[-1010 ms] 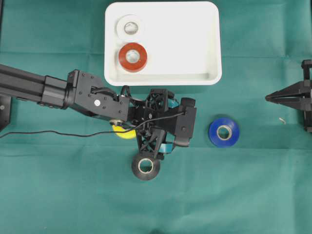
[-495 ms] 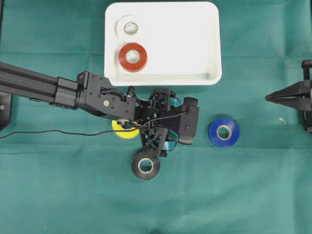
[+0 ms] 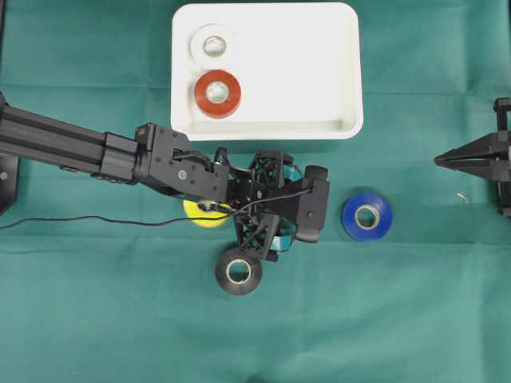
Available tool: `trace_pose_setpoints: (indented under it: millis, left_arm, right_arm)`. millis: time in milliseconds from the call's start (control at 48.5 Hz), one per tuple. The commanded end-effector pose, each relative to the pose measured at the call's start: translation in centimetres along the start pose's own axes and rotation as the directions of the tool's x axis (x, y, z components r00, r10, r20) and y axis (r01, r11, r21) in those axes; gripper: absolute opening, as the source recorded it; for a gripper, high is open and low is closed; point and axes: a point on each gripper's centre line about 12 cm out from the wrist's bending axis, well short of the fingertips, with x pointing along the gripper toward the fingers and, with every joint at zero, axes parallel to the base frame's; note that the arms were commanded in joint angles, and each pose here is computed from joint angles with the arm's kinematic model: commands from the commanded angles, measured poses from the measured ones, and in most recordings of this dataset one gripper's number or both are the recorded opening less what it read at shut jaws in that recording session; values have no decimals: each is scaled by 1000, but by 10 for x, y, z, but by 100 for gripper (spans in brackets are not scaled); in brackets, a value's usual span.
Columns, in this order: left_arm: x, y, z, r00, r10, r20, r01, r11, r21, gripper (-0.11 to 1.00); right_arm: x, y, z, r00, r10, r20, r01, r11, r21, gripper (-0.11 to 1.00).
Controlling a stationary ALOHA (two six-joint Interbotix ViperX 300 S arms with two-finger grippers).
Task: Put the tape into the white case with the left arm.
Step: 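Close the left gripper on the teal tape roll and lift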
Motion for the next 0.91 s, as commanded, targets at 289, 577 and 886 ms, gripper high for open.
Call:
trace_pose_setpoints:
  millis: [289, 577, 886]
  left_arm:
    - [-8, 1, 8, 1000, 2, 21, -2, 1000, -3, 26]
    - [-13, 1, 9, 1000, 0, 6, 0, 1000, -1, 26]
    - [-42, -10, 23, 999, -14, 35, 14, 1000, 17, 26]
  right_arm:
    - [0, 0, 5, 1000, 0, 17, 0, 1000, -1, -9]
    - [0, 0, 5, 1000, 0, 17, 0, 1000, -3, -9]
    - [0, 0, 5, 1000, 0, 17, 0, 1000, -1, -9]
